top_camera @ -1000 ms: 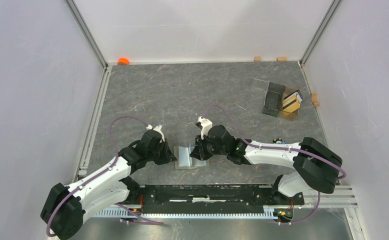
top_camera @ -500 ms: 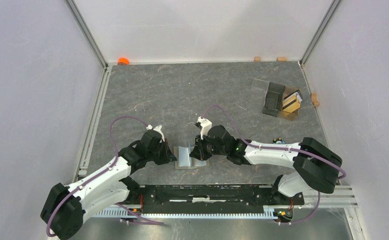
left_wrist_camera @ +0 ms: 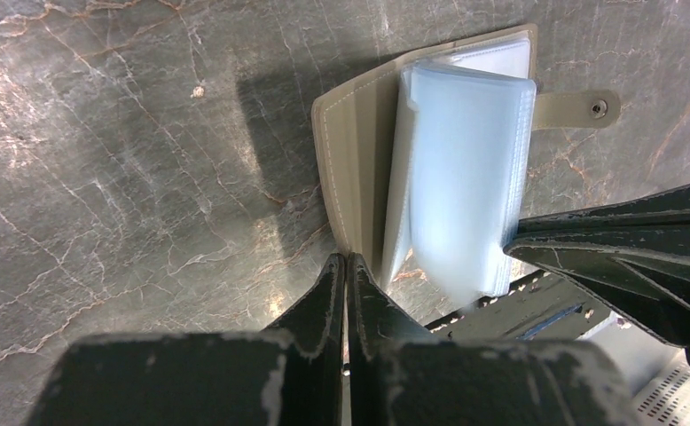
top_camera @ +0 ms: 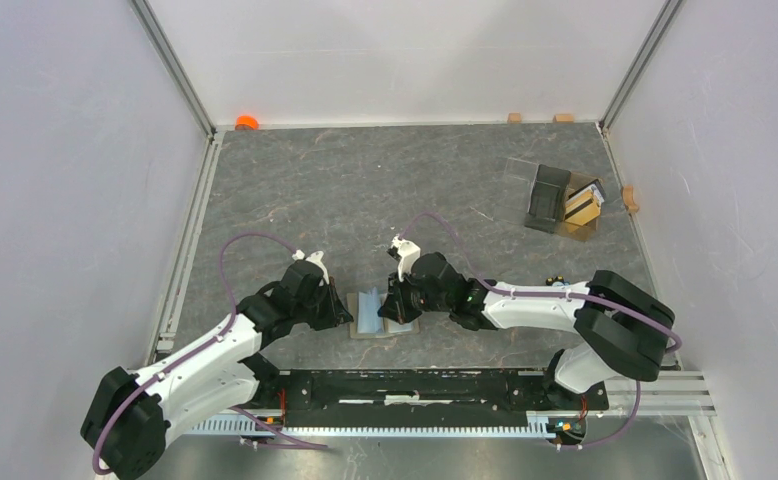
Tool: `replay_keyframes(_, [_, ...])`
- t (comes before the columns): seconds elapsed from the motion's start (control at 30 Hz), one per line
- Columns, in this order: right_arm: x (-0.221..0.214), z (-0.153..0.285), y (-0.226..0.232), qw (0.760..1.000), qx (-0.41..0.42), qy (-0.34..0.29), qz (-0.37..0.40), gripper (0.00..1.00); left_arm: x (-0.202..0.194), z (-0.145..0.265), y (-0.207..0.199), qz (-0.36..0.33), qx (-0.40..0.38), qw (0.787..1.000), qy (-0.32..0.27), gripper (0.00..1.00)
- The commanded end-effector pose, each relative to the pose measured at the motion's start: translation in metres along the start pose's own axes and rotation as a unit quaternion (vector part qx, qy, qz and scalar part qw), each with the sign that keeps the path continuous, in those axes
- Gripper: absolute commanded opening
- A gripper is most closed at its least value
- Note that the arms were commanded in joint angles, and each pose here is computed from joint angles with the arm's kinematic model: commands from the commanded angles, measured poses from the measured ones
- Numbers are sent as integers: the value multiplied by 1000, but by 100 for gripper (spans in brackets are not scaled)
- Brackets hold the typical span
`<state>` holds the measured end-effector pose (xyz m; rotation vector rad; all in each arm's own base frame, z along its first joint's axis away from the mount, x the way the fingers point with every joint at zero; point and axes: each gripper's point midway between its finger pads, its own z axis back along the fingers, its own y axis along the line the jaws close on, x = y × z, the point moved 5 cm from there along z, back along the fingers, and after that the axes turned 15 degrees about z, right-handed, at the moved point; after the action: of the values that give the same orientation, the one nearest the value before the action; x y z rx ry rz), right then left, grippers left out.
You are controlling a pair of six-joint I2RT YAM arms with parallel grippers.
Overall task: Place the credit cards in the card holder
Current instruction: Turn over the card holder at the center of the board.
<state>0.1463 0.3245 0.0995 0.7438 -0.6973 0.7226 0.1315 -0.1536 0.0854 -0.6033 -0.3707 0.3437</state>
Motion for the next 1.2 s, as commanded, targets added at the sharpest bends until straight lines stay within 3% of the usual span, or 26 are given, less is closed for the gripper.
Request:
replay_keyframes(0.0, [-6,-6,-9,999,-36,16,10,6,2,0,-3,-11,-13,1000,-6,2])
replay_keyframes(0.27, [-12,-4,-22,995,-84,40,25,12,2,0,-2,-10,-11,1000,-8,2])
replay_keyframes(1.17, [-18,-8,-11,999,-34,14,0,20,-2,-3,3,4,-25,1000,-14,2])
